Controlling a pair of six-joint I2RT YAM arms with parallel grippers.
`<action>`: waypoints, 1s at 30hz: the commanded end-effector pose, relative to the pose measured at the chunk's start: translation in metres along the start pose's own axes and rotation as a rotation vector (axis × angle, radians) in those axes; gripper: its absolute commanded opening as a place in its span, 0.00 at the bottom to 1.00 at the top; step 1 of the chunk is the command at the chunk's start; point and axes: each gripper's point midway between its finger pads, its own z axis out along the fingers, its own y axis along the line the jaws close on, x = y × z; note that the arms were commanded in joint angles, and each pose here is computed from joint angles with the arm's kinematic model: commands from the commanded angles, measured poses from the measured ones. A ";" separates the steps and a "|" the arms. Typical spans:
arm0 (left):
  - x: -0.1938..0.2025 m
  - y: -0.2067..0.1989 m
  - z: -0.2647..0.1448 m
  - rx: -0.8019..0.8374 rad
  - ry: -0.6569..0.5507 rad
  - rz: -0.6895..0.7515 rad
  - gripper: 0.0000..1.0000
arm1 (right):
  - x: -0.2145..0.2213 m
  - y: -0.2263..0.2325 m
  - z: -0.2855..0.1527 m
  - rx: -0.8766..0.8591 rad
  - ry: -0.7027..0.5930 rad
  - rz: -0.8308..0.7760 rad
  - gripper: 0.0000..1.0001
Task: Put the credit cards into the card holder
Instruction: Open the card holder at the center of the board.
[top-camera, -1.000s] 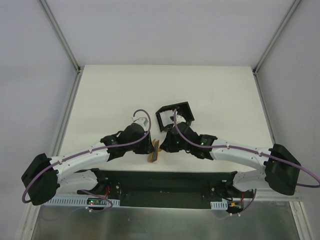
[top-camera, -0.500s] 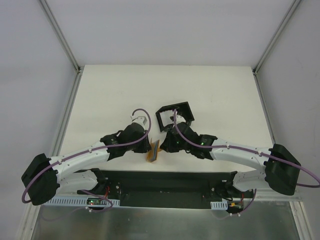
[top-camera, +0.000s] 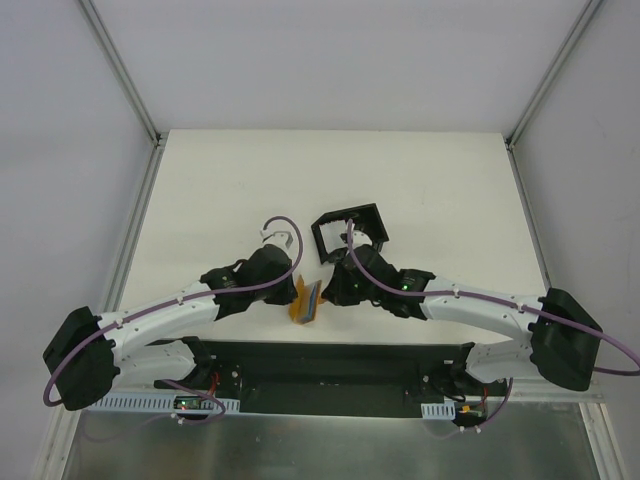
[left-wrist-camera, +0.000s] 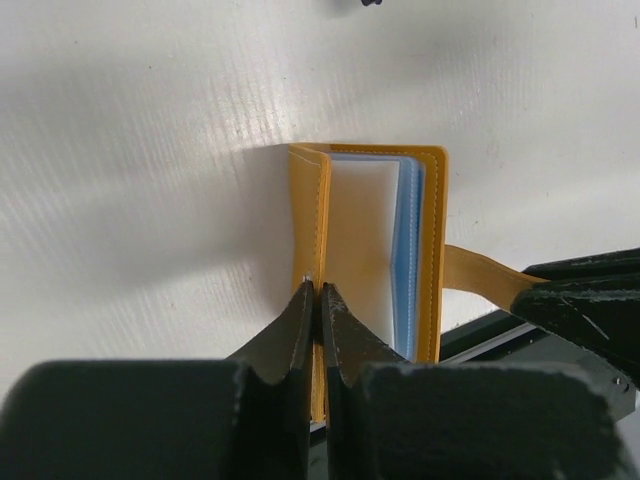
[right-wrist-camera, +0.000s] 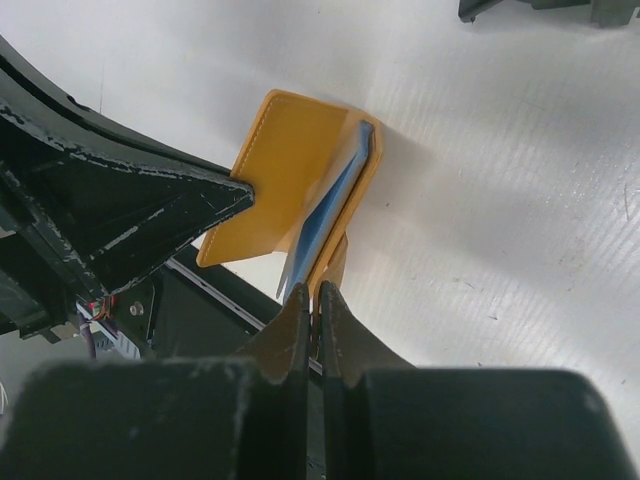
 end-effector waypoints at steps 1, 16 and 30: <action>-0.004 0.007 -0.002 -0.046 -0.023 0.007 0.00 | -0.022 0.014 -0.015 -0.043 -0.072 -0.028 0.02; 0.009 0.028 0.002 -0.113 -0.045 -0.124 0.00 | -0.020 0.018 -0.002 -0.010 0.014 -0.074 0.00; 0.005 0.016 -0.007 -0.046 -0.050 -0.092 0.00 | 0.023 -0.081 -0.003 0.181 0.098 0.034 0.15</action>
